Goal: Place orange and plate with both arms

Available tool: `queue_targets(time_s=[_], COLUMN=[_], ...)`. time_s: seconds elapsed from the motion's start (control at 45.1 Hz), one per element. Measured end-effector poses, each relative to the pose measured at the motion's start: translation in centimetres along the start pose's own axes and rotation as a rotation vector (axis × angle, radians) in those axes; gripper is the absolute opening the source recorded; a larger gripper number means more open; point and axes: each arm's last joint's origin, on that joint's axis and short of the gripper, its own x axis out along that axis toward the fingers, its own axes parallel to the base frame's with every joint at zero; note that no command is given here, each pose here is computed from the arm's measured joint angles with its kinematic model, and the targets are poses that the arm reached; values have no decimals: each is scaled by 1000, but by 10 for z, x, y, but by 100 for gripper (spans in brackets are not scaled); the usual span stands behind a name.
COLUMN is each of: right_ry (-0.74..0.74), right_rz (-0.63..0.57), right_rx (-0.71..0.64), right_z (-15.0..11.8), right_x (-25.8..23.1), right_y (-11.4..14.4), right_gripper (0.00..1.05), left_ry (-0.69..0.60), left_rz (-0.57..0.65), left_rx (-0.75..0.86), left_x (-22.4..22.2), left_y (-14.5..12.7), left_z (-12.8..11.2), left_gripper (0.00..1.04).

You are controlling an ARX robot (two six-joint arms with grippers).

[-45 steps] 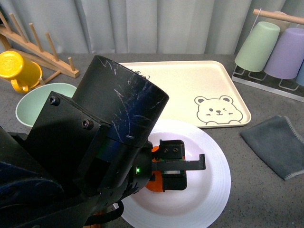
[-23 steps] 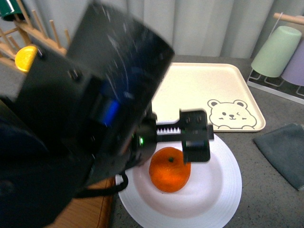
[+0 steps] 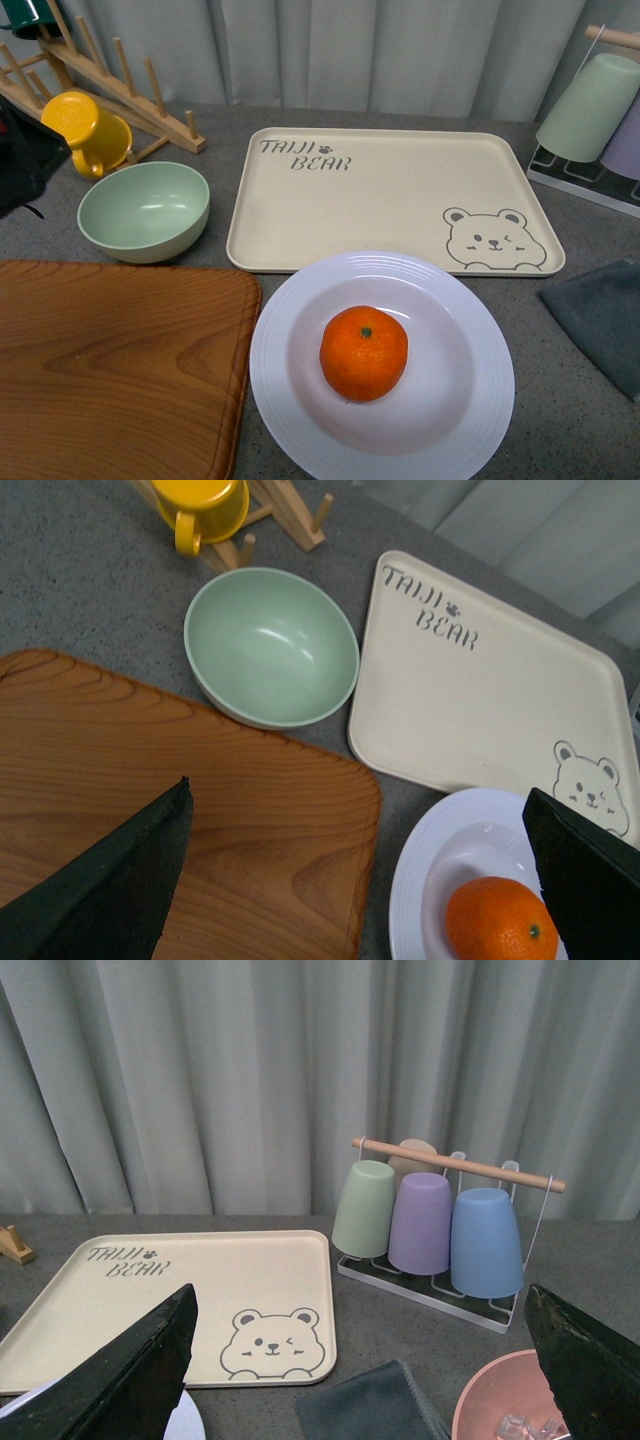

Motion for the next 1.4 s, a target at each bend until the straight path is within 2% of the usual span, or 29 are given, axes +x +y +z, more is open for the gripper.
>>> queue_targets(time_s=[0.089, 0.177, 0.266, 0.355, 0.621, 0.909, 0.975, 1.396], right_ry=[0, 0, 2, 0, 0, 1, 1, 1], right_rz=[1, 1, -1, 0, 0, 1, 0, 0], right_rx=[0, 0, 0, 0, 0, 0, 0, 0], right_z=[0, 0, 0, 0, 0, 0, 0, 0], right_x=[0, 0, 0, 0, 0, 0, 0, 0], right_y=[0, 0, 0, 0, 0, 0, 0, 0], right_gripper=[96, 96, 96, 96, 96, 96, 96, 96], left_ry=[-42, -278, -463, -507, -490, -503, -517, -528], left_rz=[-2, -30, -60, -62, -42, -66, -36, -44], left_rx=[21, 194, 294, 327, 365, 382, 373, 375], left_x=[0, 2, -14, -22, -38, -55, -60, -75], left_y=[1, 20, 26, 30, 48, 60, 66, 67], left_z=[0, -18, -9, -4, -11, -8, -6, -10], left_gripper=[96, 76, 59, 46, 4, 4, 4, 4])
